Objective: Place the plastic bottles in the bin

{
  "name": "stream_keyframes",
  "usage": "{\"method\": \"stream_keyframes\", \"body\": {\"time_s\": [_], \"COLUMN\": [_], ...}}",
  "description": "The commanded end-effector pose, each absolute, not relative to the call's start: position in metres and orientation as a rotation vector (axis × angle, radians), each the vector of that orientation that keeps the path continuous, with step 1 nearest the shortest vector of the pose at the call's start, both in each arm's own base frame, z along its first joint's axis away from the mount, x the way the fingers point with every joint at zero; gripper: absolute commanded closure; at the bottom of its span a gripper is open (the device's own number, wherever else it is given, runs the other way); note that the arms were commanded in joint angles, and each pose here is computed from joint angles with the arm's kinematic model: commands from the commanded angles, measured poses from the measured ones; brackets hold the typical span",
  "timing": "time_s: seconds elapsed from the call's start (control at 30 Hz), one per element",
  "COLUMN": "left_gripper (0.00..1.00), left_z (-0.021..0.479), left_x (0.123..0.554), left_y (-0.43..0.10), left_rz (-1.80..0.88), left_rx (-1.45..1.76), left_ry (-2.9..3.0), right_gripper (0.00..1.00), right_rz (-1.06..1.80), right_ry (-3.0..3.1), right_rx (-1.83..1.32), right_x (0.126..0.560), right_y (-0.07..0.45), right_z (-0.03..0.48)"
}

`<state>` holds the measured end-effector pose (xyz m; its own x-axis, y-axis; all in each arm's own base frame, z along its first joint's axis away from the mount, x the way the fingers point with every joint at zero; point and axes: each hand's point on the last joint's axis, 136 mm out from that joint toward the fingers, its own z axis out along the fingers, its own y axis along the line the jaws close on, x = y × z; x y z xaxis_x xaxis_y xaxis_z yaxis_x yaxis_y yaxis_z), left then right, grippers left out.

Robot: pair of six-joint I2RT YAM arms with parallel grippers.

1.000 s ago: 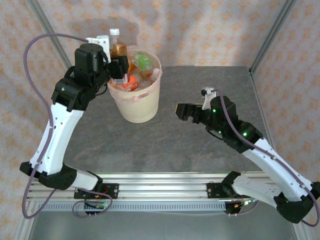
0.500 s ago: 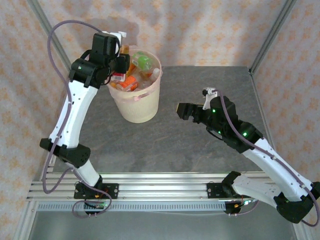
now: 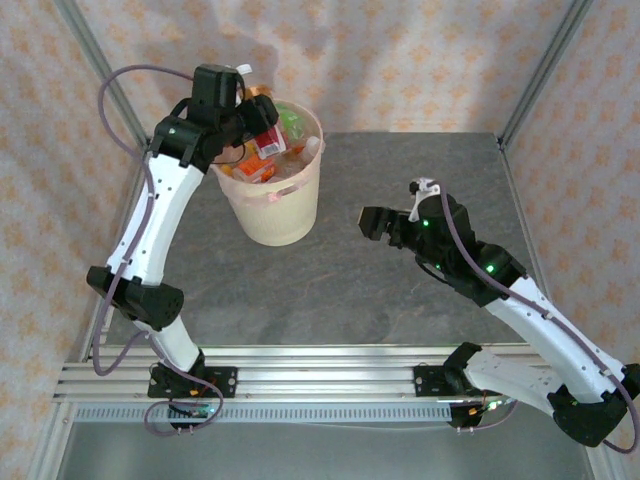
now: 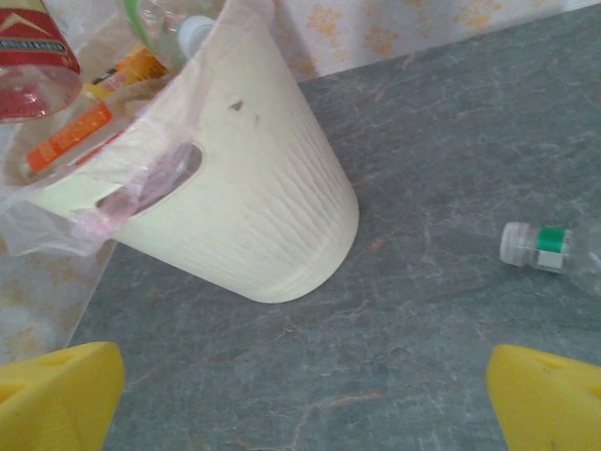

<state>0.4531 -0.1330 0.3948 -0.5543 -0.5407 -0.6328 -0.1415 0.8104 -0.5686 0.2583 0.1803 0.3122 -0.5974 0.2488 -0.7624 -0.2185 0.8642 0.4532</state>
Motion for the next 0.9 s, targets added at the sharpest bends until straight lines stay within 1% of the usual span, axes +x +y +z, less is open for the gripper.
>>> {"method": "stream_keyframes", "body": {"time_s": [0.0, 0.1, 0.17, 0.3, 0.37, 0.43, 0.5, 0.63, 0.87], "left_gripper": [0.62, 0.61, 0.57, 0.39, 0.28, 0.21, 0.16, 0.13, 0.14], "left_z": [0.411, 0.402, 0.395, 0.381, 0.378, 0.376, 0.375, 0.378, 0.389], "left_x": [0.459, 0.46, 0.459, 0.455, 0.454, 0.452, 0.451, 0.449, 0.441], "left_y": [-0.134, -0.13, -0.127, -0.121, -0.118, -0.114, -0.11, -0.103, -0.094], "left_rz": [-0.749, -0.758, -0.759, -0.742, -0.733, -0.718, -0.696, -0.672, -0.645], "left_rx": [-0.67, -0.743, -0.779, -0.835, -0.847, -0.85, -0.852, -0.85, -0.832], "left_ry": [2.007, 1.981, 1.973, 1.982, 1.982, 1.984, 1.986, 1.983, 1.953], "right_gripper": [0.01, 0.01, 0.01, 0.01, 0.01, 0.01, 0.01, 0.01, 0.01], "right_rz": [0.59, 0.581, 0.576, 0.573, 0.577, 0.579, 0.581, 0.588, 0.562], "right_ry": [2.107, 2.114, 2.117, 2.119, 2.119, 2.12, 2.119, 2.116, 2.118], "right_rx": [0.065, 0.065, 0.061, 0.056, 0.055, 0.056, 0.055, 0.055, 0.063], "right_x": [0.257, 0.256, 0.256, 0.256, 0.256, 0.256, 0.256, 0.256, 0.258], "right_y": [0.166, 0.164, 0.164, 0.164, 0.165, 0.166, 0.166, 0.167, 0.164], "right_z": [0.317, 0.315, 0.315, 0.314, 0.315, 0.315, 0.315, 0.316, 0.317]}}
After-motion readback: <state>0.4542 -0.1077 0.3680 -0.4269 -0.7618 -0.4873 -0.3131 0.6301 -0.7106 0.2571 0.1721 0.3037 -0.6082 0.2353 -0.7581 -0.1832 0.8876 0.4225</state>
